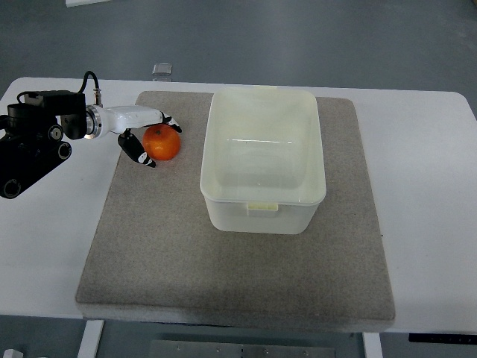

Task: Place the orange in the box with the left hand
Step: 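Close the left hand fingers around the orange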

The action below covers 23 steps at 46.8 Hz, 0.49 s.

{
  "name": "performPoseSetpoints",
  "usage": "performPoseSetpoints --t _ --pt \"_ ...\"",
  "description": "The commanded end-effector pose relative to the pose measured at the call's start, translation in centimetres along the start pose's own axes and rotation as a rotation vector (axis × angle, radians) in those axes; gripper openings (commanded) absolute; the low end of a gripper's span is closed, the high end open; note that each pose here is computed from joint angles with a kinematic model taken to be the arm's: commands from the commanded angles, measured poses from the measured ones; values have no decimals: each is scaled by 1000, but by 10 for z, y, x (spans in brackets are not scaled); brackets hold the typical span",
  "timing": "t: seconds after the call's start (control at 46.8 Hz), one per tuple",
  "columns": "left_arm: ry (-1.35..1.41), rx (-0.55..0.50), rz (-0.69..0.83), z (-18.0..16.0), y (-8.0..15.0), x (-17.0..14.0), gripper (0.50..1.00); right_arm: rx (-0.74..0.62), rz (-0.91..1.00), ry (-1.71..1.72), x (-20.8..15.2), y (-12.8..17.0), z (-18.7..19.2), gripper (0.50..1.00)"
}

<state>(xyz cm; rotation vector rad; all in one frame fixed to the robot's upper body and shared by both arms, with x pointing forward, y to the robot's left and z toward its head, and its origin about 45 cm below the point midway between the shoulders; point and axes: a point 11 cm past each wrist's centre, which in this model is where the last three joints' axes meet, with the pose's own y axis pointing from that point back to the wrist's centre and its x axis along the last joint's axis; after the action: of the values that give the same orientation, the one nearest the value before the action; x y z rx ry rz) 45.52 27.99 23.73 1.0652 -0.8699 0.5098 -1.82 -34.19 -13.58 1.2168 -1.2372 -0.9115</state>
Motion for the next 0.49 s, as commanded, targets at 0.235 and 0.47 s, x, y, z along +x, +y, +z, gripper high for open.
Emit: performPoseSetpoints --t 0.235,0.47 --pt "-21 -5 34 4 3 21 500 0 0 0 0 0 0 932" --pt "-49 -32 147 18 23 92 500 1 0 0 0 0 -1 932"
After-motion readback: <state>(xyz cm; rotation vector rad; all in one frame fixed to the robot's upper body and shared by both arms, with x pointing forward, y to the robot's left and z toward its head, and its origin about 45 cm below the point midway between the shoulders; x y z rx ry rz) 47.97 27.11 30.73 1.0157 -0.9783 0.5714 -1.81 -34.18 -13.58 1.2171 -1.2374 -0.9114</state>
